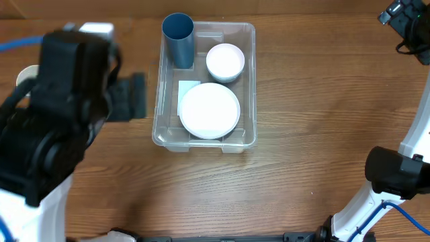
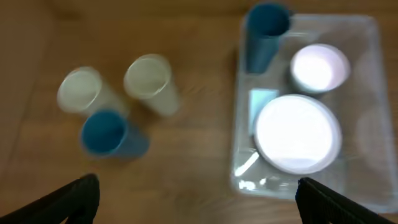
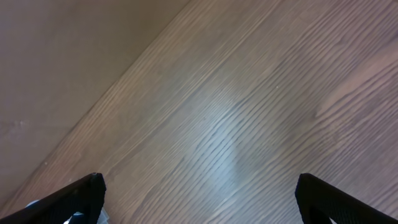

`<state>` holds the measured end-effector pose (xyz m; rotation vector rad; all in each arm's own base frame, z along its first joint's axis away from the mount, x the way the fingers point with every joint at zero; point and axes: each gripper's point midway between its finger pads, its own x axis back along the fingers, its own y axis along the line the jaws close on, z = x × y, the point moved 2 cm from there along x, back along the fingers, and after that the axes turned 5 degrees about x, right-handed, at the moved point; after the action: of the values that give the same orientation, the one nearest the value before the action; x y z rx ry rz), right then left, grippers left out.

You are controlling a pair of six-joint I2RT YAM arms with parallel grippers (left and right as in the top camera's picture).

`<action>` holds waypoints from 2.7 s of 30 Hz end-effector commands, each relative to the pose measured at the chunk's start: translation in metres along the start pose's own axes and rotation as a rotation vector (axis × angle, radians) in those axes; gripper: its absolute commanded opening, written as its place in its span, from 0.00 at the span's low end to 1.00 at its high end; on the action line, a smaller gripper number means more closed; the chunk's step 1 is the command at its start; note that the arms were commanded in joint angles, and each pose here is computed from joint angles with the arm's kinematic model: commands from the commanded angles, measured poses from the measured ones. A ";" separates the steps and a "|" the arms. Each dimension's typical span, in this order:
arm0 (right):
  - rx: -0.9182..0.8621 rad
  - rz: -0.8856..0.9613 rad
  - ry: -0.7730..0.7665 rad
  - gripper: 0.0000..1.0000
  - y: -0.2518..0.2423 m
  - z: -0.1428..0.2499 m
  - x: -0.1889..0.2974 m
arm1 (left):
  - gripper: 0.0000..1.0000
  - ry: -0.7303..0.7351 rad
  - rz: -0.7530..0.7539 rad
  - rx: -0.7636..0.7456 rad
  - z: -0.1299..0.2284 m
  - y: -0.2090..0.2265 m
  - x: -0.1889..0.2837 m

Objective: Pack container
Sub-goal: 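Move the left gripper to the second blue cup and grasp it, then lower the second blue cup into the first blue cup in the container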

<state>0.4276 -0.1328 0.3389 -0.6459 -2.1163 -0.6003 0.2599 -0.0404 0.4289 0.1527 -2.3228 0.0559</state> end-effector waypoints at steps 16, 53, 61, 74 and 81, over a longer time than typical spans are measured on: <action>-0.004 -0.002 -0.018 1.00 0.001 -0.003 0.004 | 1.00 0.534 -0.318 0.399 0.078 0.128 -0.196; -0.004 -0.002 -0.018 1.00 0.001 -0.003 0.004 | 0.04 0.783 -0.135 0.278 0.110 0.080 -0.246; -0.004 -0.002 -0.018 1.00 0.001 -0.003 0.004 | 0.04 0.514 -0.027 0.149 0.069 0.031 -0.185; -0.004 -0.002 -0.018 1.00 0.001 -0.003 0.004 | 0.04 0.153 0.190 0.123 0.017 -0.009 -0.088; -0.004 -0.002 -0.018 1.00 0.001 -0.003 0.004 | 0.04 -0.043 0.249 0.143 -0.040 -0.022 -0.047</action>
<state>0.4276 -0.1328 0.3389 -0.6456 -2.1164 -0.5999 0.3157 -0.0454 0.3937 -0.0251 -2.2922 0.3221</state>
